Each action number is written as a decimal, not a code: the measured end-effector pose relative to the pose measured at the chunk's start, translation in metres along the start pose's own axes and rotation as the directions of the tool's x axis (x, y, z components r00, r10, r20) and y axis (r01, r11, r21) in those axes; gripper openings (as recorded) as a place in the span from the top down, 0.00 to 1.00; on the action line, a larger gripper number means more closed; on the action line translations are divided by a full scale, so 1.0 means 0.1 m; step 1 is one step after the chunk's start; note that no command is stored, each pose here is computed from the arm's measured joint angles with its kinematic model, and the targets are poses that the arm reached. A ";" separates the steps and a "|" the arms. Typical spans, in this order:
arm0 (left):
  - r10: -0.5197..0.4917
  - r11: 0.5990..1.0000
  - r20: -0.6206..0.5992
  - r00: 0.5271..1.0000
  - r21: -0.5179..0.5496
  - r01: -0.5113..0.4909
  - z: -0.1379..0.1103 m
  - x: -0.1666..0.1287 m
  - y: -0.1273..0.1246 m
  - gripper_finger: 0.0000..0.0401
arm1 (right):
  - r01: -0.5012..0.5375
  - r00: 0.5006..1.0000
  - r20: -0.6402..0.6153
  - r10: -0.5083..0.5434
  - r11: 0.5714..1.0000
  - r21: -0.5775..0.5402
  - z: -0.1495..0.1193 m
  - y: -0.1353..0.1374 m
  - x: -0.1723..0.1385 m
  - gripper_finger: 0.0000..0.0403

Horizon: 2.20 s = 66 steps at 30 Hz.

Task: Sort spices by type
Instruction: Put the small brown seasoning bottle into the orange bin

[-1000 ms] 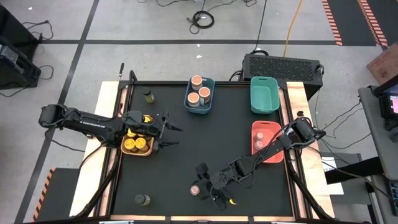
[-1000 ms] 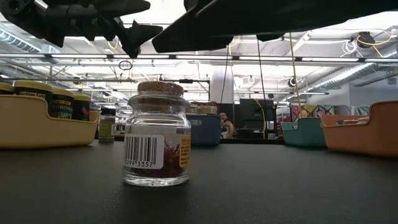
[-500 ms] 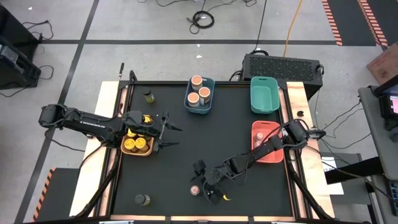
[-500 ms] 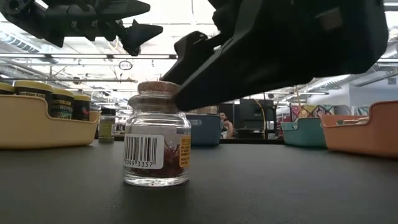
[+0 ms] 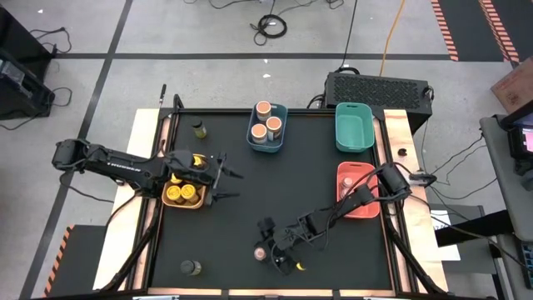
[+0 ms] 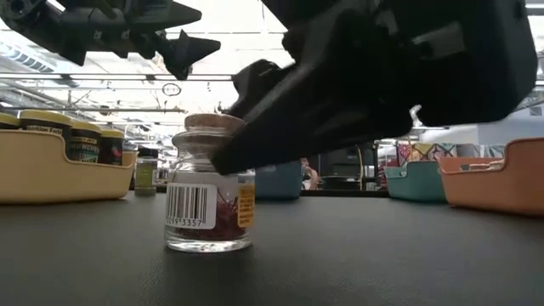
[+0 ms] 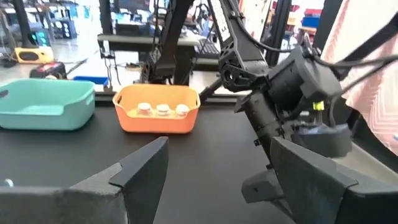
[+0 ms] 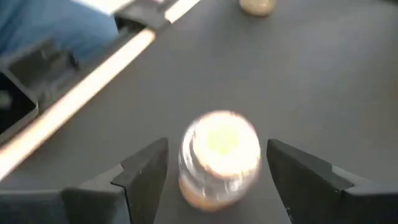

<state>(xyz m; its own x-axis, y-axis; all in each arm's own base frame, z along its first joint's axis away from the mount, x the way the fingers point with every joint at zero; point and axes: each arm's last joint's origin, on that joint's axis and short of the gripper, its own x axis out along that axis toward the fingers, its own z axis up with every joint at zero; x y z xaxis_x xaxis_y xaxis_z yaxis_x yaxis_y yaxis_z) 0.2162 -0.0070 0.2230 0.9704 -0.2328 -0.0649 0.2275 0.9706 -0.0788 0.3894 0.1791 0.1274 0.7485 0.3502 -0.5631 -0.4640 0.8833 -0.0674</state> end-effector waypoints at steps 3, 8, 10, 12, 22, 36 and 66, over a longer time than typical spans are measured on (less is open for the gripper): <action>-0.005 1.000 -0.023 1.000 0.012 0.005 -0.02 0.00 -0.01 0.30 | 0.005 1.000 0.019 -0.005 1.000 0.004 0.00 0.00 0.03 0.34; -0.007 0.999 -0.019 1.000 0.040 0.008 -0.02 0.00 -0.01 0.30 | 0.014 0.998 0.065 -0.015 1.000 0.015 0.04 -0.01 0.03 0.34; -0.007 0.999 -0.016 1.000 0.043 0.008 -0.02 0.00 -0.01 0.30 | 0.014 0.997 0.080 -0.016 0.999 0.032 0.05 -0.01 0.03 0.34; -0.007 0.999 -0.016 1.000 0.047 0.008 -0.02 0.00 -0.01 0.30 | 0.013 0.996 0.084 -0.017 0.999 0.040 0.06 -0.01 0.03 0.34; -0.008 0.999 -0.015 1.000 0.043 0.008 -0.02 0.00 -0.01 0.30 | 0.012 0.999 0.044 -0.014 0.999 0.047 -0.07 0.00 0.12 0.50; -0.007 0.999 -0.019 1.000 0.040 0.008 -0.02 0.00 -0.01 0.30 | 0.094 0.989 0.104 -0.102 0.992 0.079 0.49 -0.07 -0.52 0.56; -0.005 1.000 -0.060 0.998 0.031 0.007 -0.06 0.00 -0.01 0.30 | 0.854 0.421 -0.765 -0.487 -0.073 0.516 -0.71 -0.09 -2.79 0.57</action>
<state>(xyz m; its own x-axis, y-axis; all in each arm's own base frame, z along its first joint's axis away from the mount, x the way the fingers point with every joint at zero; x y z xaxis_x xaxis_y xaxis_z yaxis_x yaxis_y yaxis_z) 0.2157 -0.0087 0.2171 0.9626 -0.2409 -0.1241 0.2366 0.9704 -0.0487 0.1512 0.0511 0.2270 0.1786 -0.5212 -0.8345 0.9170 0.3957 -0.0508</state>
